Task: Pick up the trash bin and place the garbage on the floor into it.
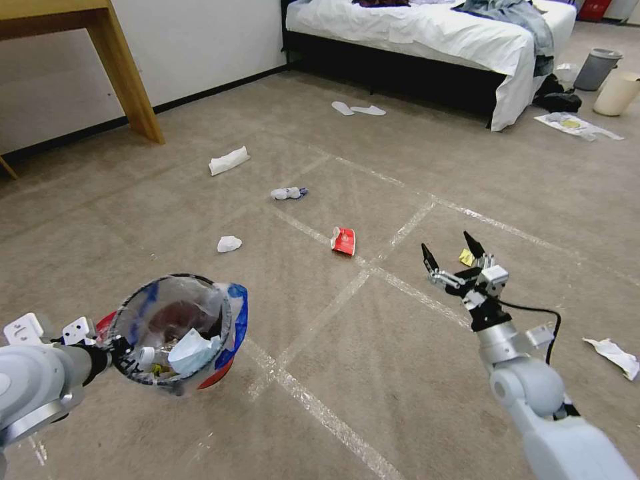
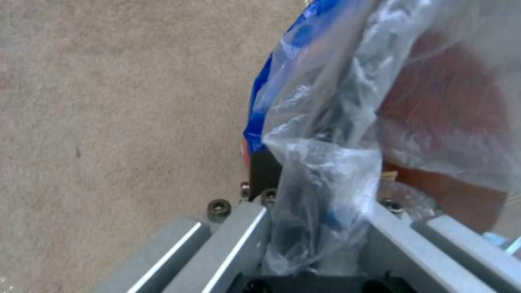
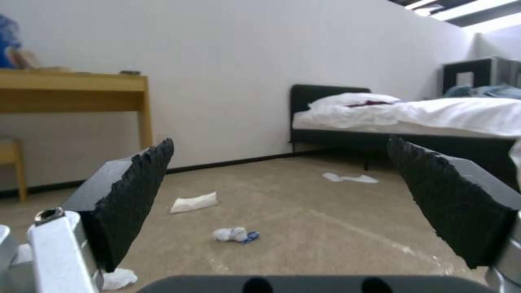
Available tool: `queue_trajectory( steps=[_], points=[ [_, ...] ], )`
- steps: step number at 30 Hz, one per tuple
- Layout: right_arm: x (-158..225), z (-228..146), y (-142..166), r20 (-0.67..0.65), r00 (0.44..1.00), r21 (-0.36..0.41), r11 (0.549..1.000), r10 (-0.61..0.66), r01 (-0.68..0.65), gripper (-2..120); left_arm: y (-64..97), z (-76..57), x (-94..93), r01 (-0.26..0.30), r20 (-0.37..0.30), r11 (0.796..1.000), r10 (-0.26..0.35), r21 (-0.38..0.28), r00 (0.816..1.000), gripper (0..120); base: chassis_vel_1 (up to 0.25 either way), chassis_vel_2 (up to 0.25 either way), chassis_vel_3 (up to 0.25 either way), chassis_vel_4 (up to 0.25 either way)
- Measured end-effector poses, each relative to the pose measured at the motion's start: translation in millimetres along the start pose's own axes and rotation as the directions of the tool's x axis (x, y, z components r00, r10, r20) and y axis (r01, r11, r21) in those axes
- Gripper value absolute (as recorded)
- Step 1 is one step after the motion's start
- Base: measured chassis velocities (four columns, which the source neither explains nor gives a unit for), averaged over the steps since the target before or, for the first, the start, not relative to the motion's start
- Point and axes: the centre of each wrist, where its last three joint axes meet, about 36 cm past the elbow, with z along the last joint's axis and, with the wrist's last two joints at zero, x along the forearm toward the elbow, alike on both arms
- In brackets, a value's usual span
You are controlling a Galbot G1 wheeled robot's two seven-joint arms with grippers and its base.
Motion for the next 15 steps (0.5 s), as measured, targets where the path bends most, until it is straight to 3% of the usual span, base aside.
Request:
queue_trajectory(
  steps=[5, 15],
  points=[
    [26, 0, 11, 0.010, 0.997, 0.006, 0.997, 0.078, -0.078, 100, 2.6, 1.6, 5.4, 0.004, -0.006, 1.000, -0.004, -0.010, 1.000, 0, 0.000, 0.000, 0.000, 0.000],
    [47, -4, 21, 0.009, 0.993, 0.012, 0.993, 0.114, -0.115, 100, 5.9, 4.3, 19.2, -0.012, 0.009, 1.000, 0.012, -0.009, 1.000, 0, 0.000, 0.000, 0.000, 0.000]
  ],
)
